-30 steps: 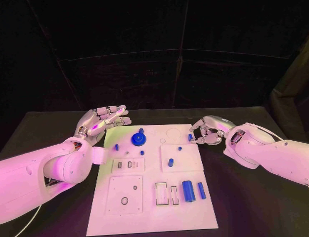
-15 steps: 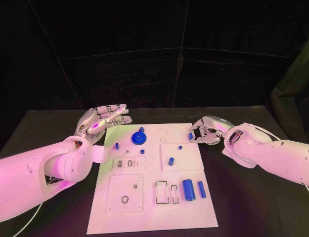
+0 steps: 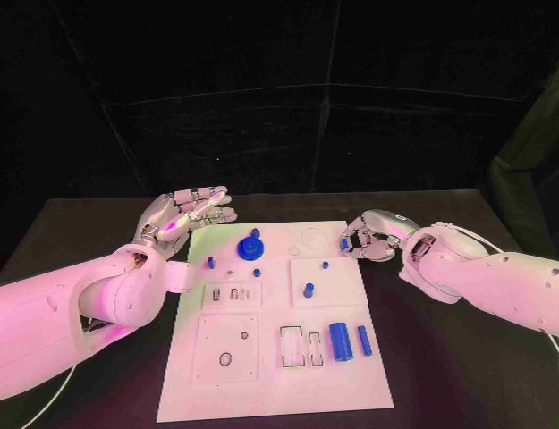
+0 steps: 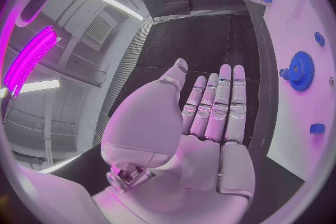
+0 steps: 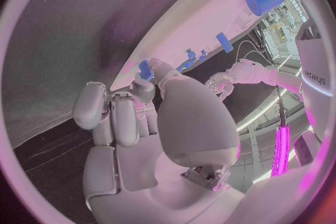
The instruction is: Assemble the parts on the task board
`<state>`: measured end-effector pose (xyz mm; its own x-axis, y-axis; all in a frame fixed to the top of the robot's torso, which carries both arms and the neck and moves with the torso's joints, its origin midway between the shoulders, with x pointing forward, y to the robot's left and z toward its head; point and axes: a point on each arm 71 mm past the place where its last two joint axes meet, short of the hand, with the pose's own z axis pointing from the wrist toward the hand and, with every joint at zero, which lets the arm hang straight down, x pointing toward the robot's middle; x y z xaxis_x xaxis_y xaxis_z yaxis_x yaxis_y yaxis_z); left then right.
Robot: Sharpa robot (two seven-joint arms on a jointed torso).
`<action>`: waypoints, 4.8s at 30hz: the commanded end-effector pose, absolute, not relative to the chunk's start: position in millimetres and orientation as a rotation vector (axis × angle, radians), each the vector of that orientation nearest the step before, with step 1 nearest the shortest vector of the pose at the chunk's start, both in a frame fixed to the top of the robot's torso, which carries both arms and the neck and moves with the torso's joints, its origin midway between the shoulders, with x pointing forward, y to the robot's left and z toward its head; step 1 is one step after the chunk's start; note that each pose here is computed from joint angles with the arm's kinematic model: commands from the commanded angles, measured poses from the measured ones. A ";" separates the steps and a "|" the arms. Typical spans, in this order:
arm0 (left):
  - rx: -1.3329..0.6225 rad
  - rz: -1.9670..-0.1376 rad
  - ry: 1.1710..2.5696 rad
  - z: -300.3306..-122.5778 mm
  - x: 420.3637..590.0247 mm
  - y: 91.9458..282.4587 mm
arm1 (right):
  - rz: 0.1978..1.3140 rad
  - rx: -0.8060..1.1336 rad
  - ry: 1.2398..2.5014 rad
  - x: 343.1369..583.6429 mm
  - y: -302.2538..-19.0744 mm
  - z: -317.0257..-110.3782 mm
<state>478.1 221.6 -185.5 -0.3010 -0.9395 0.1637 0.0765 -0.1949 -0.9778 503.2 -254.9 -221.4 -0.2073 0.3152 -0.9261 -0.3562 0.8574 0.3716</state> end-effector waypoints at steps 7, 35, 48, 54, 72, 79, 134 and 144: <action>-1.095 -1.627 1.250 -184.2 478.6 220.7 | 0.626 -0.040 1.667 503.1 -252.5 -221.0; -1.096 -1.627 1.252 -184.8 479.9 224.1 | 0.764 0.225 1.646 488.2 -217.1 -201.5; -1.108 -1.608 1.240 -186.2 484.3 231.1 | 0.796 -0.040 1.683 481.2 -116.1 -193.9; -1.108 -1.609 1.239 -185.7 484.5 231.1 | 0.800 -0.178 1.683 474.0 -83.8 -195.6; -1.106 -1.614 1.242 -184.1 485.5 228.4 | 0.795 -0.382 1.695 452.0 -43.8 -220.5; -1.106 -1.614 1.242 -184.2 485.7 228.0 | 0.792 -0.387 1.701 449.7 -42.0 -225.4; -1.107 -1.613 1.247 -185.4 487.8 228.4 | 0.708 -0.395 1.720 448.9 -47.1 -232.2; -1.106 -1.613 1.247 -185.3 487.7 228.6 | 0.753 -0.306 1.602 447.6 -49.3 -222.1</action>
